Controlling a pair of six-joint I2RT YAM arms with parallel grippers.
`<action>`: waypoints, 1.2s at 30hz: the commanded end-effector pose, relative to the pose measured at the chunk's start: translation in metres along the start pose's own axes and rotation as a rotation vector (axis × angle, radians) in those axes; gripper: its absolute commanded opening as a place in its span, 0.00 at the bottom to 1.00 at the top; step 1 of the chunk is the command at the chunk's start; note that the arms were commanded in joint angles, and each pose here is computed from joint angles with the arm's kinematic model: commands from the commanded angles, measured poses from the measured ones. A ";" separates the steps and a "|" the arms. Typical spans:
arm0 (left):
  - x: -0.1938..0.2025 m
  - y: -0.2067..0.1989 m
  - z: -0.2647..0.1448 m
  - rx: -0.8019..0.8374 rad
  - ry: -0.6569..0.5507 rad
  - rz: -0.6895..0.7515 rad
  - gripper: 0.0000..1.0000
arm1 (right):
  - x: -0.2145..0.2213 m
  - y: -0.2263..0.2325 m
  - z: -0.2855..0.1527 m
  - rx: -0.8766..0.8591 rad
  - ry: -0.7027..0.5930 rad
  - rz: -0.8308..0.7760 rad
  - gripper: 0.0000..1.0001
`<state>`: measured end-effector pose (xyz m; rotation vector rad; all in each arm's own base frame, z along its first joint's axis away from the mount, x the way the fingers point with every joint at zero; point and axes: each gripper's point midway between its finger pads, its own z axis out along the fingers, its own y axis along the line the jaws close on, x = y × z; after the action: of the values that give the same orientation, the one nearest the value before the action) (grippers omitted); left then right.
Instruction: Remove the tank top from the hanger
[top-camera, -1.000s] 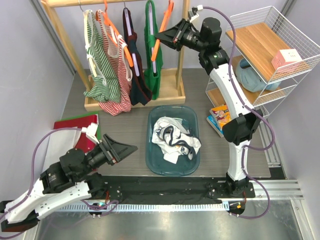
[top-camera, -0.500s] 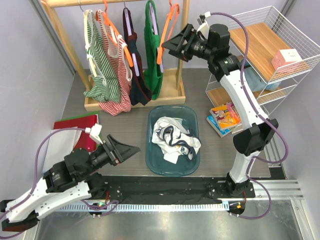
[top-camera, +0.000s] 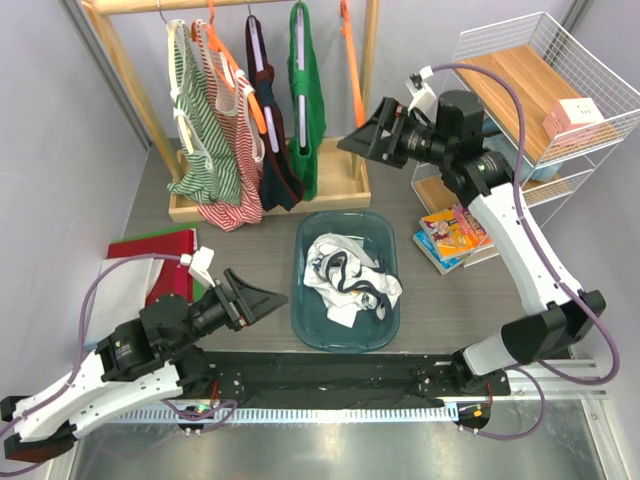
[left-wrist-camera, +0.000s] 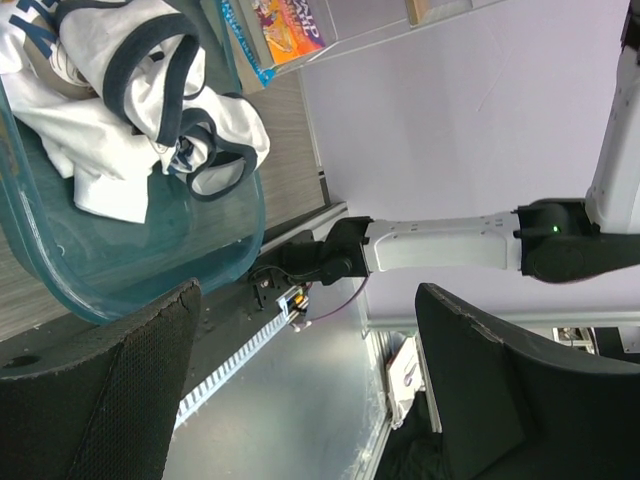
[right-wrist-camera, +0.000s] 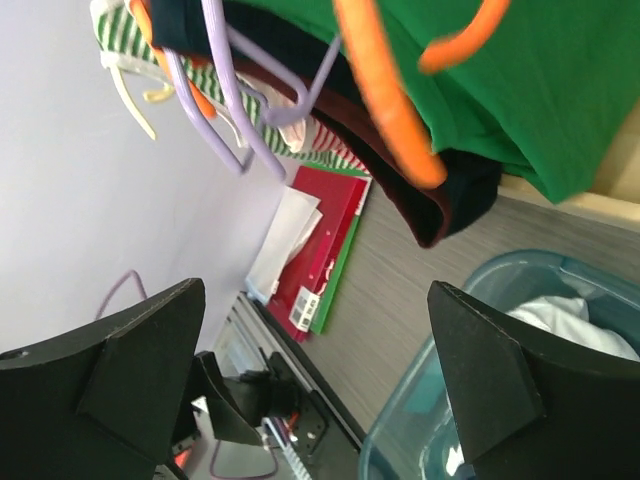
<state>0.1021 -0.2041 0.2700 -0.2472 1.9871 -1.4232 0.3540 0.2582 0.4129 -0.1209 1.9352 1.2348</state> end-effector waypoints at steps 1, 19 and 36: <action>0.002 -0.007 0.007 0.032 0.009 0.006 0.88 | 0.021 -0.002 -0.025 0.054 -0.030 -0.119 0.99; 0.012 0.034 0.017 0.114 -0.073 0.017 0.92 | 0.230 -0.098 -0.088 0.195 -0.073 -0.055 1.00; 0.046 0.045 0.023 0.312 -0.009 0.039 0.94 | 0.275 -0.148 -0.124 0.163 -0.247 0.125 1.00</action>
<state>0.1015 -0.2205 0.1785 -0.1392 1.8597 -1.5250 0.1695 0.1770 0.1460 0.1386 1.8918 1.0516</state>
